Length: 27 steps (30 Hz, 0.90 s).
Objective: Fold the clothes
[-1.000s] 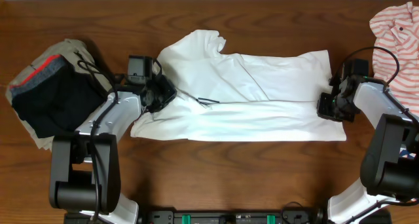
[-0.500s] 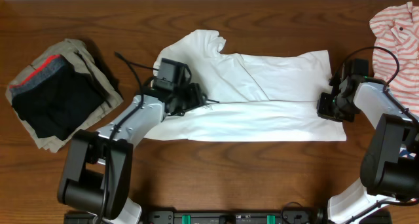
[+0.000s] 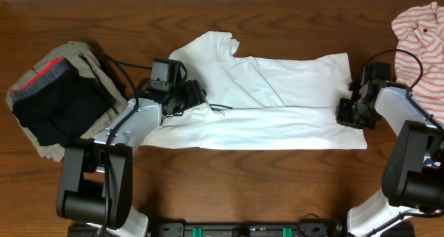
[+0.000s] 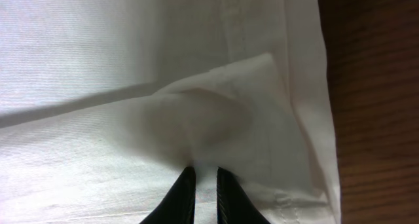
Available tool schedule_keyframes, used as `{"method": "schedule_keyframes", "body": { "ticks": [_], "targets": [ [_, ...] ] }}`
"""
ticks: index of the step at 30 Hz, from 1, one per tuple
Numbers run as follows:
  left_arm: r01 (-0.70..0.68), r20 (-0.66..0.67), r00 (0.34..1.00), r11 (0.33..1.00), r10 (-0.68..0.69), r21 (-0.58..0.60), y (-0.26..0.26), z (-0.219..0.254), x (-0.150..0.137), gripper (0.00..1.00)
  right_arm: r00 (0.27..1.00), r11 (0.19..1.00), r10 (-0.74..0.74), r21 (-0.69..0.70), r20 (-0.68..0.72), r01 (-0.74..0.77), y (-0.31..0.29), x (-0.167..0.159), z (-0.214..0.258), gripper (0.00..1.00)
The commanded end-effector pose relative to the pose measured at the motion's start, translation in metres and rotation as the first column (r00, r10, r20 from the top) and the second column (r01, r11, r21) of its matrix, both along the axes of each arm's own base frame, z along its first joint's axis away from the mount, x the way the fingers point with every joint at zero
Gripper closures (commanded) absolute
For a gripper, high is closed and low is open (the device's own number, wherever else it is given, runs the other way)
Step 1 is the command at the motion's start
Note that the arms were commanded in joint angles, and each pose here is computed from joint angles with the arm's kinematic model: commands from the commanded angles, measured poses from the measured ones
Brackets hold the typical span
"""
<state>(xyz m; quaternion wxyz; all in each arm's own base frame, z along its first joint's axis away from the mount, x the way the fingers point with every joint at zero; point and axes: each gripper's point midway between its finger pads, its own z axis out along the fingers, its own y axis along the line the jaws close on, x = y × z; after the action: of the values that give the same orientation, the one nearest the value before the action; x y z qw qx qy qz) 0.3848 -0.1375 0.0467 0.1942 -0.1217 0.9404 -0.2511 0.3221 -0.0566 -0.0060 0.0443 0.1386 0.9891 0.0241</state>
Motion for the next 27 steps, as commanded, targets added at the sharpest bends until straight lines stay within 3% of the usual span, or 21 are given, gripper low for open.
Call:
{"method": "schedule_keyframes", "body": {
  "ticks": [1,5,9,17,23,27],
  "targets": [
    [0.069,0.04,0.997,0.995,-0.066,-0.073,-0.016,0.014,0.001,0.38,0.991,0.999,-0.017,-0.041,-0.132,0.012,-0.013,-0.031,-0.031,0.87],
    [0.122,0.005,0.992,0.979,-0.122,-0.166,-0.031,0.019,-0.011,0.38,0.991,0.999,-0.017,-0.041,-0.135,0.012,-0.013,-0.032,-0.031,0.87],
    [0.121,-0.079,0.988,0.978,-0.136,-0.171,-0.032,0.01,-0.028,0.38,0.991,0.999,-0.017,-0.041,-0.135,0.012,-0.013,-0.032,-0.031,0.87],
    [0.172,-0.114,0.979,0.985,-0.172,-0.005,-0.009,-0.01,-0.042,0.37,0.991,0.999,-0.017,-0.04,-0.136,0.012,-0.013,-0.032,-0.031,0.87],
    [0.165,-0.114,0.98,0.986,-0.162,0.02,-0.005,-0.011,-0.041,0.32,0.99,0.999,-0.017,-0.039,-0.142,0.011,-0.013,-0.033,-0.031,0.87],
    [0.159,-0.071,0.985,0.986,-0.155,0.053,-0.001,0.0,-0.036,0.14,0.989,0.999,-0.017,-0.038,-0.146,0.011,-0.013,-0.034,-0.031,0.87]
  ]
}}
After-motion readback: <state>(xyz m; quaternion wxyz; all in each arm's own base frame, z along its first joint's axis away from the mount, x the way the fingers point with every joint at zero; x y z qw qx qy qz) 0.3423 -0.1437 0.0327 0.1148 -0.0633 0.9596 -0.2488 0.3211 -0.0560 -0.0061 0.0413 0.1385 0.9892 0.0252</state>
